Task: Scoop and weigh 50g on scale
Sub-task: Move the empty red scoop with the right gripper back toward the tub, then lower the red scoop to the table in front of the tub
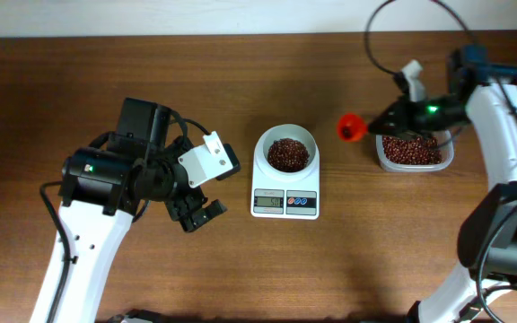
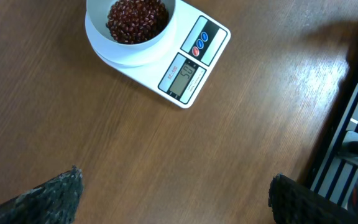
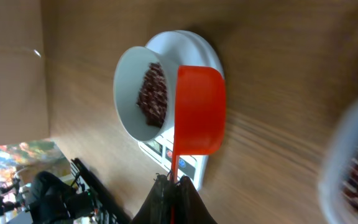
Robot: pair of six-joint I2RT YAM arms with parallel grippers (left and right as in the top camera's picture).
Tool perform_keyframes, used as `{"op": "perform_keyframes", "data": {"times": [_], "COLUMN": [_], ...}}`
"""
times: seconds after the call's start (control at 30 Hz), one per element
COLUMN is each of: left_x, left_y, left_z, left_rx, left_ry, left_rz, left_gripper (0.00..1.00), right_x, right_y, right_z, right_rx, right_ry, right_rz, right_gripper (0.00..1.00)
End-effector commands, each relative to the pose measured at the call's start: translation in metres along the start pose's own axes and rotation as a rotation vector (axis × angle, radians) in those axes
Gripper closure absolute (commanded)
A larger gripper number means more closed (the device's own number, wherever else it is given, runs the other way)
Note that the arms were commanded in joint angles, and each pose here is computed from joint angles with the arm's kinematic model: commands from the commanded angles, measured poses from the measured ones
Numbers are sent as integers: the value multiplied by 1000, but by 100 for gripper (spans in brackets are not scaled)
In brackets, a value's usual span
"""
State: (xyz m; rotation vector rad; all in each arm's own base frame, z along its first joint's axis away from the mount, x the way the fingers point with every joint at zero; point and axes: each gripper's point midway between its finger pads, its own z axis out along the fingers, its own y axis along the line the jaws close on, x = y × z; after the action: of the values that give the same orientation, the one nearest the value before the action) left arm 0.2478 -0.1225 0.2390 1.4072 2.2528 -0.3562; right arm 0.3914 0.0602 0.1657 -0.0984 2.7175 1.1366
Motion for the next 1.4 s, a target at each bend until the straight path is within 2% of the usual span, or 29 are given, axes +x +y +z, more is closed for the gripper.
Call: {"op": "perform_keyframes", "data": {"times": [0.0, 0.27, 0.4, 0.5, 0.57, 0.93, 1.17, 1.37], "left_x": [1, 1, 1, 1, 1, 1, 1, 1], "left_y": [-2, -2, -2, -2, -2, -2, -2, -2], "left_z": [-3, -3, -3, -3, -3, -3, -3, -3], "left_rx": [-5, -5, -5, -5, -5, -5, -5, -5], "left_ry": [-7, -7, -7, -7, -7, -7, -7, -7], "left_rz": [8, 8, 8, 8, 8, 8, 8, 8], "left_gripper": [1, 1, 1, 1, 1, 1, 1, 1], "right_x": [0, 23, 31, 36, 32, 17, 11, -8], "right_y": [-15, -66, -89, -98, -95, -84, -77, -34], "right_z": [-35, -95, -119, -119, -112, -102, -105, -126], "right_rx": [22, 278, 518, 630, 692, 1029, 1093, 985], "right_ry": [-61, -102, -87, -43, -14, 8, -35, -183], "right_rz": [-23, 84, 125, 155, 106, 52, 75, 65], "right_gripper": [96, 96, 96, 96, 96, 96, 96, 96]}}
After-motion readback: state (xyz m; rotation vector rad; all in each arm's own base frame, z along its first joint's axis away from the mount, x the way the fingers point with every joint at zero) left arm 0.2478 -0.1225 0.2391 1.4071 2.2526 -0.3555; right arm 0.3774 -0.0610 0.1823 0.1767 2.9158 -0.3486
